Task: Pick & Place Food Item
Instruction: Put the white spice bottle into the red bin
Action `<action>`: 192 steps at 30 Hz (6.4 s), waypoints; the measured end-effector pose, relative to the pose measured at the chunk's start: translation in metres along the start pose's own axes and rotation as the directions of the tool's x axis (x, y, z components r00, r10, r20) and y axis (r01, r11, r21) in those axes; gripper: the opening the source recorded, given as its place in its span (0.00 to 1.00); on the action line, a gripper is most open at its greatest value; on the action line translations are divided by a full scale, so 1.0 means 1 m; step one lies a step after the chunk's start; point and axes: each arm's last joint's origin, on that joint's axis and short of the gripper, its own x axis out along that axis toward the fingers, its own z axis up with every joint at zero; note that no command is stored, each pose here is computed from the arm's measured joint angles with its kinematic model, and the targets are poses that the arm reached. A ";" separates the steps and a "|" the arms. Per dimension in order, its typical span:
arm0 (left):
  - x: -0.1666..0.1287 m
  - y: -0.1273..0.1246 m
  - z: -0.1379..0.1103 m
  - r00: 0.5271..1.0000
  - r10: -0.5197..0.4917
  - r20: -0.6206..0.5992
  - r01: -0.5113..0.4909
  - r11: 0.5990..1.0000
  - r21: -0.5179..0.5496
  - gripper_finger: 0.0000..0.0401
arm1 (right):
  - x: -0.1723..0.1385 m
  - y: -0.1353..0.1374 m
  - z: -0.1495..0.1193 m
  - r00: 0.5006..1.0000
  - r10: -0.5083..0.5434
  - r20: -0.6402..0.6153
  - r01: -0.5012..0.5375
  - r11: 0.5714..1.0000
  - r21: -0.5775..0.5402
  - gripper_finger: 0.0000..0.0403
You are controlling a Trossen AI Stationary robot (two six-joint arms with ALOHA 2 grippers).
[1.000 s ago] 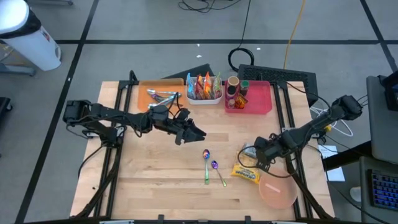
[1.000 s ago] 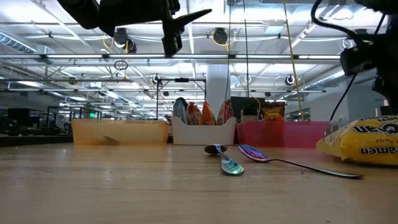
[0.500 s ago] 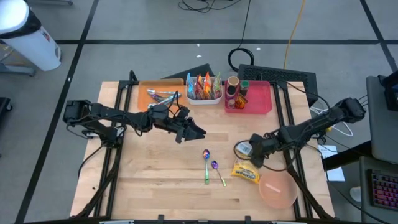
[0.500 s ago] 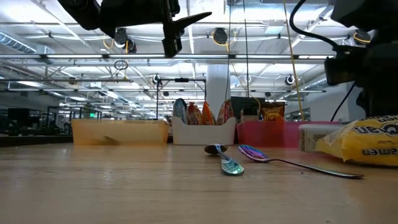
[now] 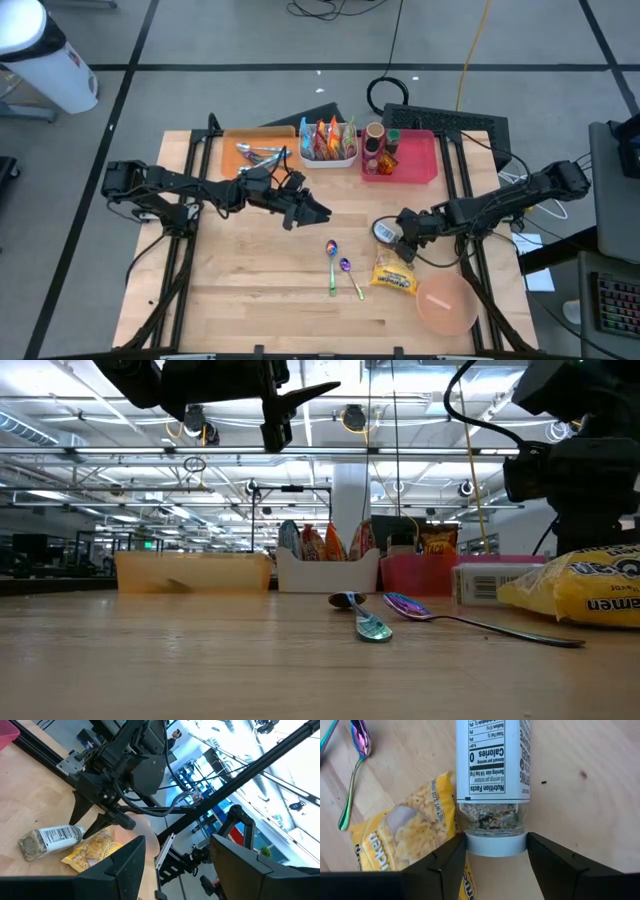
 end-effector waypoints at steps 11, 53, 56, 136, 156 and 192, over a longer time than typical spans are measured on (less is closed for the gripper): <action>0.000 0.000 0.000 1.000 0.001 0.001 -0.001 1.000 0.000 0.57 | 0.008 -0.001 0.002 0.996 0.064 0.065 -0.067 0.996 0.055 0.49; -0.001 0.012 -0.011 0.986 0.132 -0.098 -0.129 0.991 0.032 0.57 | -0.005 0.009 0.051 0.858 0.400 0.322 -0.440 0.896 0.056 0.73; -0.001 0.012 -0.011 0.987 0.136 -0.091 -0.133 0.990 0.036 0.57 | -0.011 0.011 0.058 0.858 0.380 0.345 -0.414 0.910 0.027 0.73; 0.001 0.004 -0.020 0.976 0.021 -0.215 -0.027 0.999 -0.026 0.57 | 0.023 0.068 0.123 0.991 -0.120 -0.053 0.129 0.961 0.245 0.73; 0.001 0.005 -0.019 0.981 0.047 -0.190 -0.053 0.998 -0.028 0.57 | 0.031 0.058 0.102 0.987 -0.143 -0.071 0.154 0.970 0.187 0.47; -0.003 0.035 0.003 0.963 0.268 -0.034 -0.235 0.772 -0.591 0.57 | -0.088 0.074 0.118 0.844 0.348 0.407 -0.292 0.936 -0.195 0.47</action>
